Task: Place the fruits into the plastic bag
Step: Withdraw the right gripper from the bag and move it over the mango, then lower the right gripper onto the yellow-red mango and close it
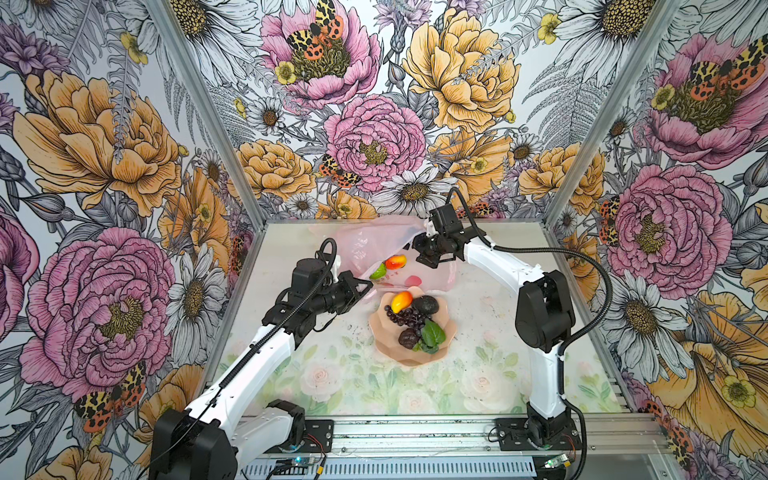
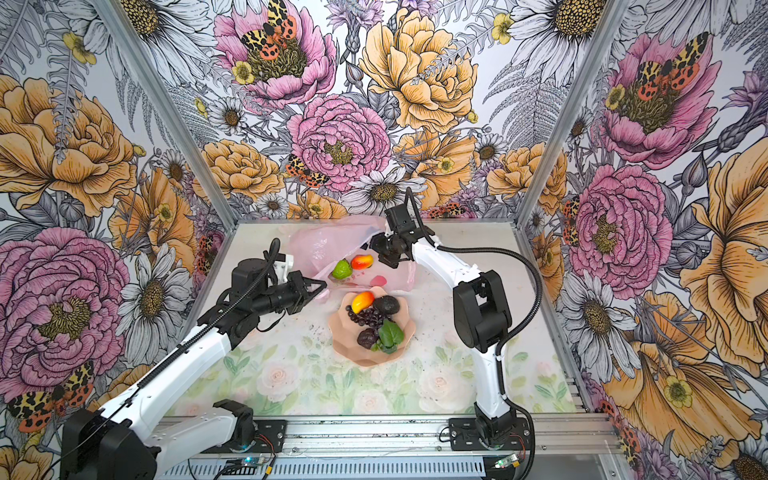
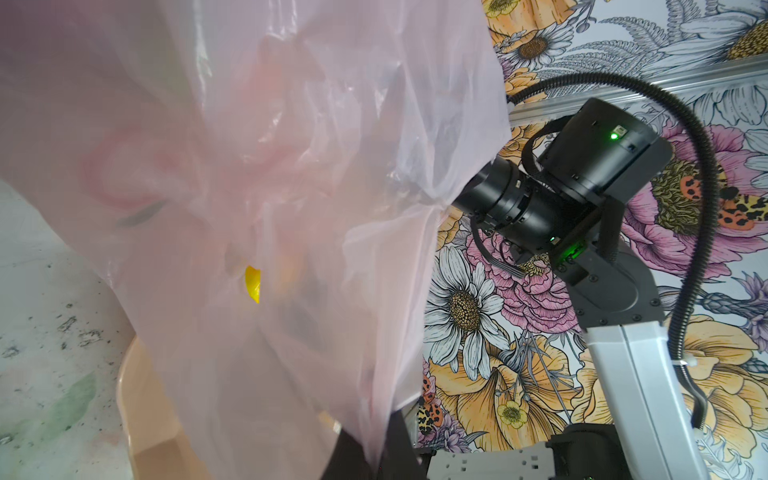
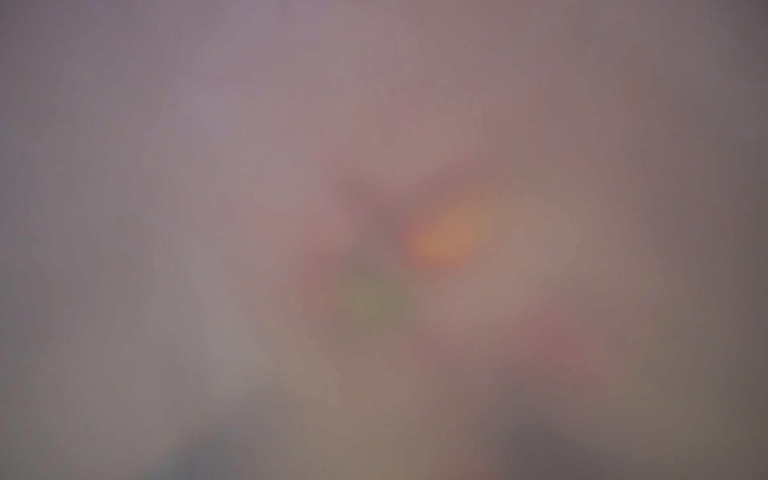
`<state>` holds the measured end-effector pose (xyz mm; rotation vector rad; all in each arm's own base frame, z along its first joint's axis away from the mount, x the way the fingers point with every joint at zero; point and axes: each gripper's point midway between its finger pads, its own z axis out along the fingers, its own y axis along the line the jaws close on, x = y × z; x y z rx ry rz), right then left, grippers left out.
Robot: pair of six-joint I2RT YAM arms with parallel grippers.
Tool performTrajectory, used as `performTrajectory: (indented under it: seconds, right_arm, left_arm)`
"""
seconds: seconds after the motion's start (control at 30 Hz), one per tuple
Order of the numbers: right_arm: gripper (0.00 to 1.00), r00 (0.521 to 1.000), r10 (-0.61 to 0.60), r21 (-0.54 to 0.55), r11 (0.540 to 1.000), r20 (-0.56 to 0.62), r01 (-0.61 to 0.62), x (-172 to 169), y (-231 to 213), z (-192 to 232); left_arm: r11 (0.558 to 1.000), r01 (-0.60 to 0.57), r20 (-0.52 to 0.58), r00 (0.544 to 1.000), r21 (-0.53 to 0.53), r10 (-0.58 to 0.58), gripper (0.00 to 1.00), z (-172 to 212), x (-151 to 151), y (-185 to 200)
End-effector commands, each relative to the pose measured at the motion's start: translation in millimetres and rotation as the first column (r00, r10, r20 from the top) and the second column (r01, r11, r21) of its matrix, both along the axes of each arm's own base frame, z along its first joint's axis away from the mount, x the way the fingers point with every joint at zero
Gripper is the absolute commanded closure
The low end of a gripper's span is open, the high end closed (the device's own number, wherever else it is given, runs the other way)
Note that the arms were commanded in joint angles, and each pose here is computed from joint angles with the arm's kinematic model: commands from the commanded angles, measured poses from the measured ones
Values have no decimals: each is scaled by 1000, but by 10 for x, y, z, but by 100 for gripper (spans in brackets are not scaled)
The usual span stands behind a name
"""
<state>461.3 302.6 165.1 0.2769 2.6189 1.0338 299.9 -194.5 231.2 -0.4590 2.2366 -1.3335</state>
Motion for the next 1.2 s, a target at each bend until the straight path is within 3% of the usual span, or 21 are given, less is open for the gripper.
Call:
performTrajectory:
  seconds: [0.0, 0.53, 1.17]
  right_arm:
    - [8, 990, 136, -43, 990, -34, -137, -331, -71, 70]
    - [8, 905, 404, -224, 877, -136, -425, -877, 57, -277]
    - [9, 861, 473, -309, 803, -187, -509, -1065, 261, -530]
  left_arm:
    - [1000, -19, 6, 1000, 8, 19, 100, -32, 42, -27]
    - [999, -31, 13, 999, 18, 31, 100, -53, 47, -91]
    - [999, -30, 18, 999, 14, 30, 100, -33, 7, -72]
